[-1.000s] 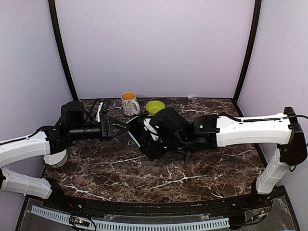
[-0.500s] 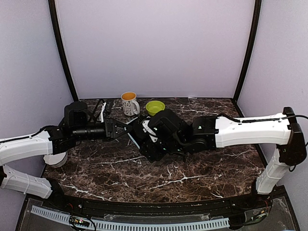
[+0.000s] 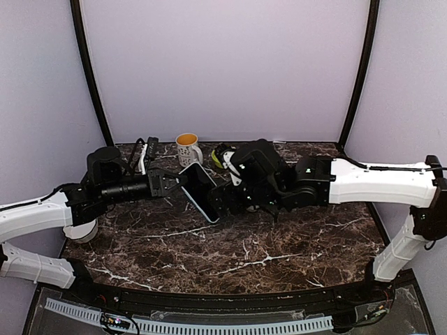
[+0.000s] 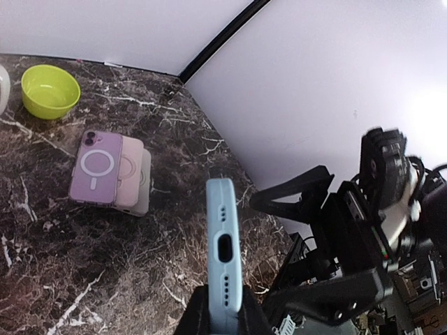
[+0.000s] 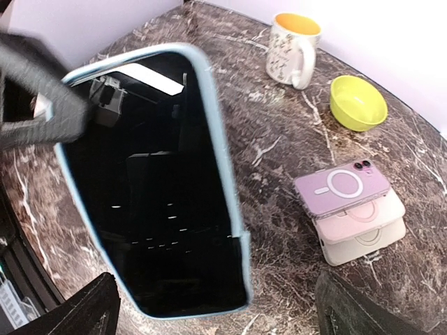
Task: Take the phone out of the phone case
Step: Pass from the right arm to the left, then pass from the left arm to the right
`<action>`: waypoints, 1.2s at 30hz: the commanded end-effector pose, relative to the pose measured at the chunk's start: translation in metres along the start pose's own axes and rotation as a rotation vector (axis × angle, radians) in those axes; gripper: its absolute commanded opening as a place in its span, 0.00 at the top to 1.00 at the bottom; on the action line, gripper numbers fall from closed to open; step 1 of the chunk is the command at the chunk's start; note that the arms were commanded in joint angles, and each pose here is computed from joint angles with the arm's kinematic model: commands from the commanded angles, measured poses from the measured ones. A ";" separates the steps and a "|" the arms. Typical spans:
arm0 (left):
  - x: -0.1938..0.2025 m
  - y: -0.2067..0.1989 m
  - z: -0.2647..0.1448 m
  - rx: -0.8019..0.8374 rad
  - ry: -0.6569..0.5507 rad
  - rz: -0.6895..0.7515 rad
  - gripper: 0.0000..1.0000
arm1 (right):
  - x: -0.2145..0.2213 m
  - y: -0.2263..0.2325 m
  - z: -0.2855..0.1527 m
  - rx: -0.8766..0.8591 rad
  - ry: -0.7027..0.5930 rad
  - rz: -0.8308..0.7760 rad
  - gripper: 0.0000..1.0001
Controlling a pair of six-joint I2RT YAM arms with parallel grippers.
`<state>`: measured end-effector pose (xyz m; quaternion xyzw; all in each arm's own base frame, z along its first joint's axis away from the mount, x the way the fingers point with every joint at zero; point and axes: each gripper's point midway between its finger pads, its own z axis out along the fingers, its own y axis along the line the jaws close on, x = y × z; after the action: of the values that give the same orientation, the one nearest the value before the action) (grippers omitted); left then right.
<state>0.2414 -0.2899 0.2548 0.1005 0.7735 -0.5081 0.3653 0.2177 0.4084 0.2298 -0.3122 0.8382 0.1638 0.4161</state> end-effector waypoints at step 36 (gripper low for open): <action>-0.125 -0.160 -0.062 0.642 -0.380 -0.093 1.00 | -0.123 -0.007 -0.165 -0.890 -0.617 0.599 0.11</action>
<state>0.2310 -0.3035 0.4219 0.0874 0.5678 -0.7117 0.4043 0.1881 0.3592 0.3945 -0.1436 0.6350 0.6446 0.4008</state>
